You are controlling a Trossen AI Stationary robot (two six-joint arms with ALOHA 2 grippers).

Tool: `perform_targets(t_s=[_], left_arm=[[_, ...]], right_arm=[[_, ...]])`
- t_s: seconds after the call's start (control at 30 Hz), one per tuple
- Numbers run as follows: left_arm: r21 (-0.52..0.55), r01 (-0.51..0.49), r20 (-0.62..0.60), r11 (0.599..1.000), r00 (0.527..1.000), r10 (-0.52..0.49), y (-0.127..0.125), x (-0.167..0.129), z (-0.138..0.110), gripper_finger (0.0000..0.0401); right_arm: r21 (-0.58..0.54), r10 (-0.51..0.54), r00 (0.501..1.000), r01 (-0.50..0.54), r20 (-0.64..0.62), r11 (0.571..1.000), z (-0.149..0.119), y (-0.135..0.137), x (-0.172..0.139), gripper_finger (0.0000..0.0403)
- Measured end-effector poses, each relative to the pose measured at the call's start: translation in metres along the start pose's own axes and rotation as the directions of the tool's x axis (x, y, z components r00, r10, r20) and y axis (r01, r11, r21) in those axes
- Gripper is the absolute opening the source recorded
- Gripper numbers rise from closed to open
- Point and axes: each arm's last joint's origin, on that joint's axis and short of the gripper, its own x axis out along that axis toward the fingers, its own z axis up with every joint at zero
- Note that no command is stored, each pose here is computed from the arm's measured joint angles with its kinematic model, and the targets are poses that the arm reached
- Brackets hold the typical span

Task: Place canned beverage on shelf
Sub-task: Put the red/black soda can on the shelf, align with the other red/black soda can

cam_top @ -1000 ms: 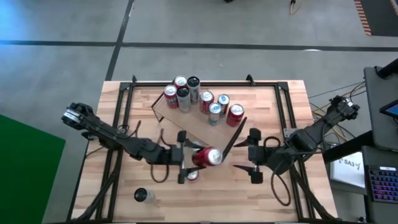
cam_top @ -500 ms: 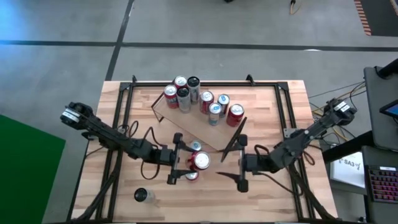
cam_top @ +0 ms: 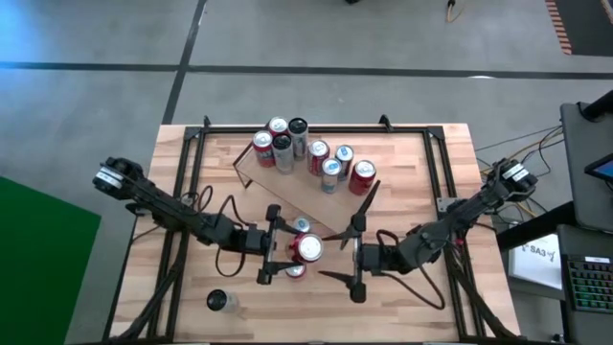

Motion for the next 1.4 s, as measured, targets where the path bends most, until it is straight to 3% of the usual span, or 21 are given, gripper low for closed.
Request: perform_targets(t_s=[0.23, 0.63, 1.4], left_arm=[[0.012, -0.039, -0.009, 0.999, 0.999, 0.039, 0.002, 0.0, -0.001, 0.0295], [0.009, -0.038, -0.005, 0.999, 0.999, 0.038, 0.002, -0.001, -0.001, 0.0297], [0.016, -0.094, 0.022, 0.995, 0.995, 0.094, 0.004, 0.001, -0.002, 0.0297]], right_arm=[[0.039, -0.039, 0.999, 0.04, -0.012, 0.998, -0.006, -0.011, 0.012, 0.0322], [0.118, 0.025, 0.999, -0.03, 0.043, 0.993, -0.008, -0.023, 0.022, 0.0322], [0.082, 0.013, 0.997, -0.019, 0.081, 0.996, -0.006, -0.036, 0.035, 0.0322]])
